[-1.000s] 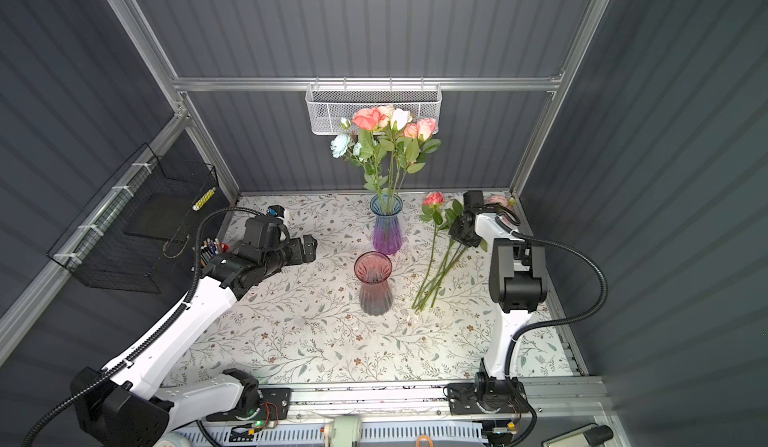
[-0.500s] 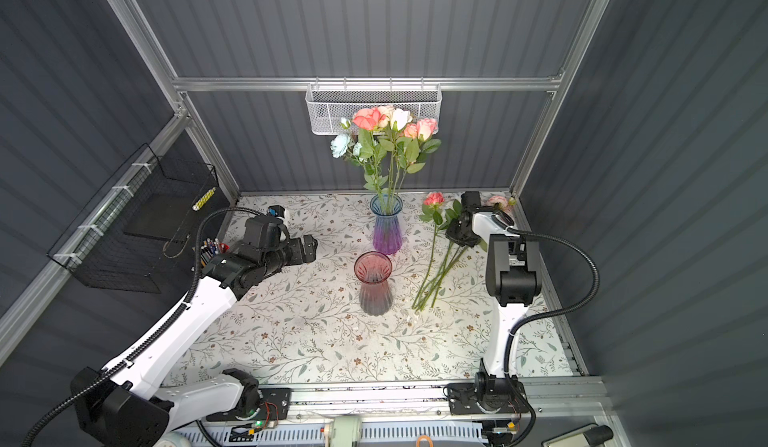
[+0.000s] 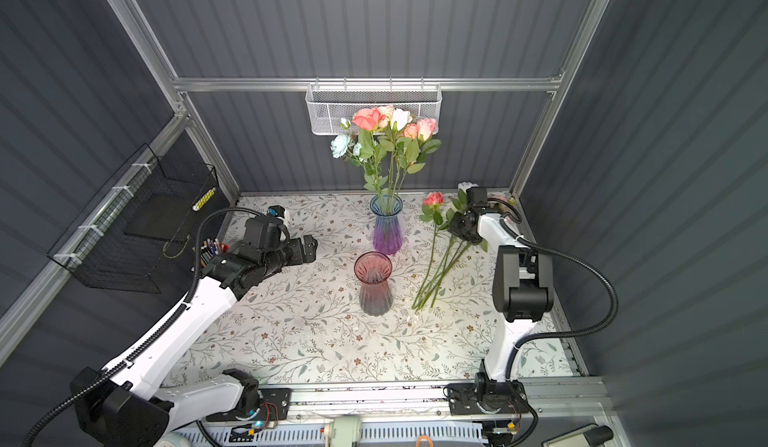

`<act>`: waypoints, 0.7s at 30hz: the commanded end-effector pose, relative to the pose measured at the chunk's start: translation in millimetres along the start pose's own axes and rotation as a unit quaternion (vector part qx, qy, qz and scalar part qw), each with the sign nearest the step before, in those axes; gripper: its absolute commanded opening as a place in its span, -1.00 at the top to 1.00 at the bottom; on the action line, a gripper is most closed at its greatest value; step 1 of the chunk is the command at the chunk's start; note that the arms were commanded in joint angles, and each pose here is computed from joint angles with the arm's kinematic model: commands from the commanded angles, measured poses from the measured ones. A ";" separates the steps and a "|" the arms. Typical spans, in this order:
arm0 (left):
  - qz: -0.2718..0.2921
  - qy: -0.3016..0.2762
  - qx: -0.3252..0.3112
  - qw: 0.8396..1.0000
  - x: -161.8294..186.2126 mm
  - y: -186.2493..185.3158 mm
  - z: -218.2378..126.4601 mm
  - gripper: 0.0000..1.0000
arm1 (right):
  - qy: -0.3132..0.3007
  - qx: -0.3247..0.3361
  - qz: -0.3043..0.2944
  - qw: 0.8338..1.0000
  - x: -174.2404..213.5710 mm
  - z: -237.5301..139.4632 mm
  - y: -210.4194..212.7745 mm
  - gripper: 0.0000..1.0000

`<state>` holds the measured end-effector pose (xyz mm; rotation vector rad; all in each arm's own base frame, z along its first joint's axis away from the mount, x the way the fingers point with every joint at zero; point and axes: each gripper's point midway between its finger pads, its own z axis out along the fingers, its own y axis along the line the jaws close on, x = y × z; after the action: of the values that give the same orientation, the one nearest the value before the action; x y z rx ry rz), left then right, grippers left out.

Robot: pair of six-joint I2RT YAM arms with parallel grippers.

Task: Arrange the flowers into the vase
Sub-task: 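Grasp a white rose stem in the bunch with the right gripper and lift it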

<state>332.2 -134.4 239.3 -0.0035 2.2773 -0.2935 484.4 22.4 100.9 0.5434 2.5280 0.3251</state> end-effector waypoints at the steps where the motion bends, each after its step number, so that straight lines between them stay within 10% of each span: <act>1: -0.002 0.002 0.005 1.000 3.5 -0.3 0.0 -0.99 | -0.030 -0.008 -0.012 0.999 -4.6 -17.4 8.7 0.99; 21: 0.004 -0.046 0.071 0.996 -6.9 -17.8 -23.3 -0.99 | -0.260 -0.071 -0.078 0.960 -11.7 -208.5 65.5 0.99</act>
<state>320.8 -139.1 250.5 0.0224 2.2145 -0.3821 413.8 54.5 283.3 0.3335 2.0502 0.3122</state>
